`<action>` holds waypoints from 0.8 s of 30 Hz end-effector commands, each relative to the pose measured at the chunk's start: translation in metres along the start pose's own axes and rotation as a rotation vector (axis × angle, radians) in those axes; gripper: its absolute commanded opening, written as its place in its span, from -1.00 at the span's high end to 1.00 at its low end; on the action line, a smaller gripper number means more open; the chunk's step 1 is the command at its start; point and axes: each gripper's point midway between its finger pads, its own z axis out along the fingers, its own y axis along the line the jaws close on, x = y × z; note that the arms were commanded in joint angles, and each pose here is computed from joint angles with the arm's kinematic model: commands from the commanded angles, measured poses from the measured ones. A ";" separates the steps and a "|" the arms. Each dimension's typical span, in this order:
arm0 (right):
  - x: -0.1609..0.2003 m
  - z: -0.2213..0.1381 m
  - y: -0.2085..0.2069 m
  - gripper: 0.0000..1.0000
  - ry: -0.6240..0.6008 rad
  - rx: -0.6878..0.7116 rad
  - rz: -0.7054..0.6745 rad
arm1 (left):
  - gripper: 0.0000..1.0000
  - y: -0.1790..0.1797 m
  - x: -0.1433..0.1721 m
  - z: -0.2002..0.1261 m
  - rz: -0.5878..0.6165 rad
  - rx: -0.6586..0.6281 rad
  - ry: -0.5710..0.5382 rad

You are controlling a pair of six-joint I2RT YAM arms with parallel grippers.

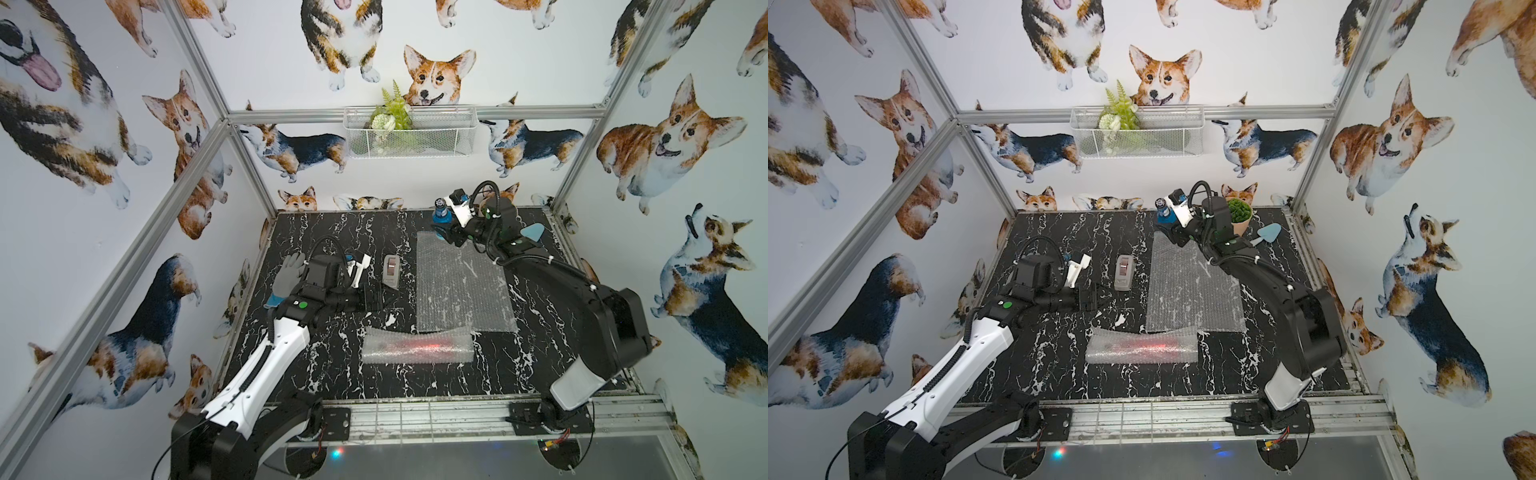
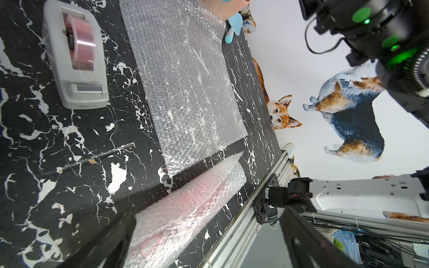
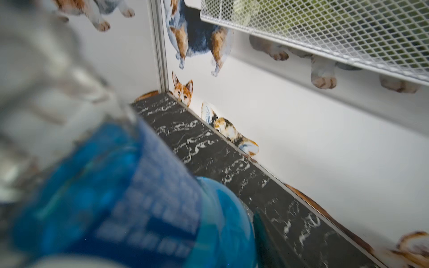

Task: Wrap wine bottles in bubble wrap
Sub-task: Place the wine bottle on the bubble wrap.

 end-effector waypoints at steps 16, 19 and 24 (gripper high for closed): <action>0.189 -0.083 0.023 0.30 1.034 -0.165 -0.334 | -0.99 -0.006 0.001 0.005 0.025 0.062 0.018; 0.205 -0.072 0.029 0.30 1.113 -0.220 -0.319 | -1.00 -0.006 0.005 0.004 0.027 0.063 0.027; 0.225 -0.056 0.033 0.28 1.164 -0.249 -0.353 | -1.00 -0.004 0.009 0.005 0.024 0.068 0.033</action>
